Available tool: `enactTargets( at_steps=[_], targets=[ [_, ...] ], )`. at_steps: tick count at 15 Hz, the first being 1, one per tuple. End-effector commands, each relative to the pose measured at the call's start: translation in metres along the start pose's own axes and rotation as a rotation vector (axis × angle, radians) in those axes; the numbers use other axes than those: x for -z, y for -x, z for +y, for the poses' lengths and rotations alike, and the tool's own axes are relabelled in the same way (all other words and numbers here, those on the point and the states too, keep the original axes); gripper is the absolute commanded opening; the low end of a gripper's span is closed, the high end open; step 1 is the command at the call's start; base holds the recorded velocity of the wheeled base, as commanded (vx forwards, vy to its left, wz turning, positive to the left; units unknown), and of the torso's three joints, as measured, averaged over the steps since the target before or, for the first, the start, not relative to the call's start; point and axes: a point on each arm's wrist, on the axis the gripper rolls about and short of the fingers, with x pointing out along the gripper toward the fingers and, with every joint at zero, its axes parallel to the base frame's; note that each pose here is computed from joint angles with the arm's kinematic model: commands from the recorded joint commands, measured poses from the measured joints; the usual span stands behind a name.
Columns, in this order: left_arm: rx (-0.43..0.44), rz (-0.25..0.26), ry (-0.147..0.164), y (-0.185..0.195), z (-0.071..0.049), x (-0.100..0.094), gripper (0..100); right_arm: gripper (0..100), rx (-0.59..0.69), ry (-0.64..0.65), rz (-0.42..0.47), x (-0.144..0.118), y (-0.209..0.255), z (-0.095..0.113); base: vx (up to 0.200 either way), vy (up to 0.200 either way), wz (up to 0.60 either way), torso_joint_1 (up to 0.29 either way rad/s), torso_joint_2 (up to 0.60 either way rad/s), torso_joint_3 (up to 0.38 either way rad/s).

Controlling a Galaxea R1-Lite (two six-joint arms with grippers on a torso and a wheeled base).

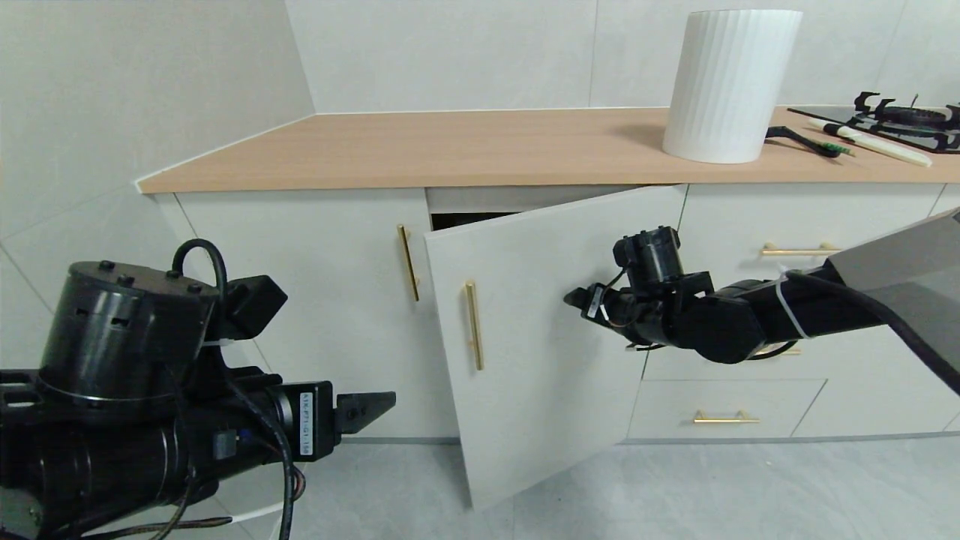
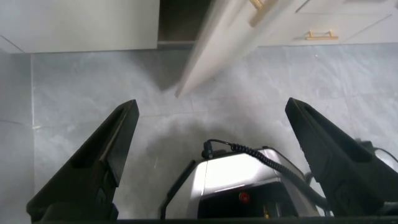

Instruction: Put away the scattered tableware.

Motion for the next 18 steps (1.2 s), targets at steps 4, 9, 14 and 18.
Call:
enactTargets(
  at_steps=[4, 9, 14, 18],
  targets=[
    [-0.001, 0.000, 0.001, 0.000, 0.000, 0.000, 100, 100, 0.005, -0.092, -0.048, -0.001, -0.024, 0.001, 0.000, 0.000, 0.00, 0.000, 0.00, 0.000],
    [0.000, 0.002, 0.001, 0.000, 0.000, 0.000, 100, 100, 0.031, -0.171, -0.099, -0.014, -0.043, -0.009, 0.000, 0.000, 0.00, 0.000, 0.00, 0.000],
    [0.000, 0.002, 0.001, 0.000, 0.000, 0.000, 100, 100, 0.127, -0.190, -0.198, -0.017, -0.070, -0.018, 0.000, 0.000, 0.00, 0.000, 0.00, 0.000],
    [0.000, 0.002, 0.001, 0.000, 0.000, 0.000, 100, 100, 0.136, -0.196, -0.210, -0.019, -0.074, -0.021, 0.000, 0.000, 0.00, 0.000, 0.00, 0.000]
  ],
)
